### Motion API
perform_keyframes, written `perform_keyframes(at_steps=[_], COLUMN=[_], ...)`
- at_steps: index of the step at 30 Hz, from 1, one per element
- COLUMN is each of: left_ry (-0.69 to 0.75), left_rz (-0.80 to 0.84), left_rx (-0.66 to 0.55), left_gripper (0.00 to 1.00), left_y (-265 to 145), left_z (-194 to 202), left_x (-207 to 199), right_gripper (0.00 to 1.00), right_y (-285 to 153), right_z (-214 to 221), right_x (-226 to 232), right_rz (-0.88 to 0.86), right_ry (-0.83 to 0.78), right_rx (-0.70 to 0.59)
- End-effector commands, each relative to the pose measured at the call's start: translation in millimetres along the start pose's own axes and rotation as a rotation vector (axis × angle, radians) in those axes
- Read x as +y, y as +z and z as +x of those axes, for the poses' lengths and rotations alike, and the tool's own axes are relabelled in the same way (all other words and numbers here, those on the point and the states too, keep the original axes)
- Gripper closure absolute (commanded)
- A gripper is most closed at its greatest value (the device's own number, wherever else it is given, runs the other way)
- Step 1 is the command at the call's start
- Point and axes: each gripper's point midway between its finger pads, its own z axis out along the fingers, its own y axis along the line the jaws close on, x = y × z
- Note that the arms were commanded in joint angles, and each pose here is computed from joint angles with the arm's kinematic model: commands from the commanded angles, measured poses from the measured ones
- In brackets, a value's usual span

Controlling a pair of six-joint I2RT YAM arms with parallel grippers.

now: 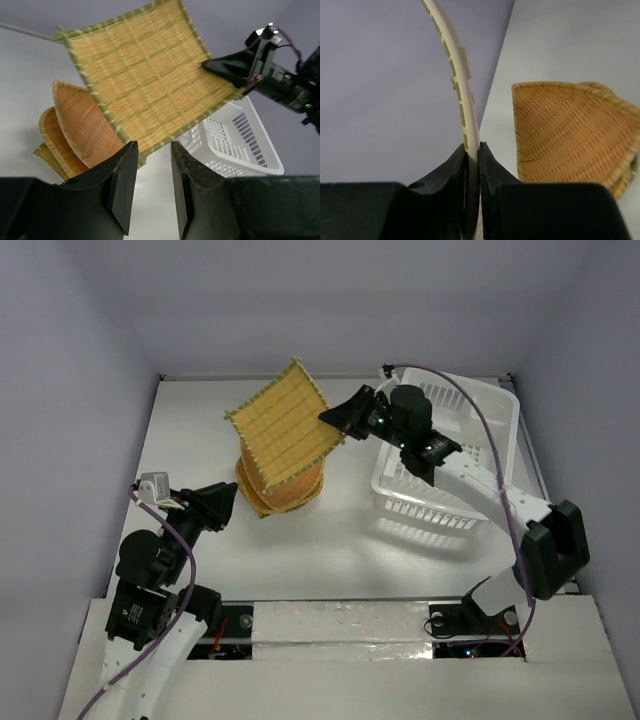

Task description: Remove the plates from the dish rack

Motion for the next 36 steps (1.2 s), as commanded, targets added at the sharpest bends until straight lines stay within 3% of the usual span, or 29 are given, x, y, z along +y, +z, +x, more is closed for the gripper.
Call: perform_keyframes(at_steps=[1,7,23,36], left_ry=[-0.008,-0.009,-0.007,-0.008], left_rz=[-0.016,-0.037,-0.043,-0.031], left_rx=[-0.025,-0.023,-0.017,-0.027], left_gripper=[0.71,0.71,0.71,0.71], left_y=[3.8,6.0,9.0,6.2], left_z=[-5.5,-5.0,-4.2,-5.8], left_x=[1.7,5.9,7.8,5.6], right_gripper=[1.00,1.00,1.00,0.56], right_y=[5.6,43.6,56.4,67.1], right_z=[-26.2,11.1,58.6,80.0], right_x=[78.1,29.3,-52.3,-100.9], right_rz=[-0.340,-0.303,-0.164,0.014], right_ry=[0.043,0.139,0.220,0.170], right_rx=[-0.095,-0.008,0.046,0.100])
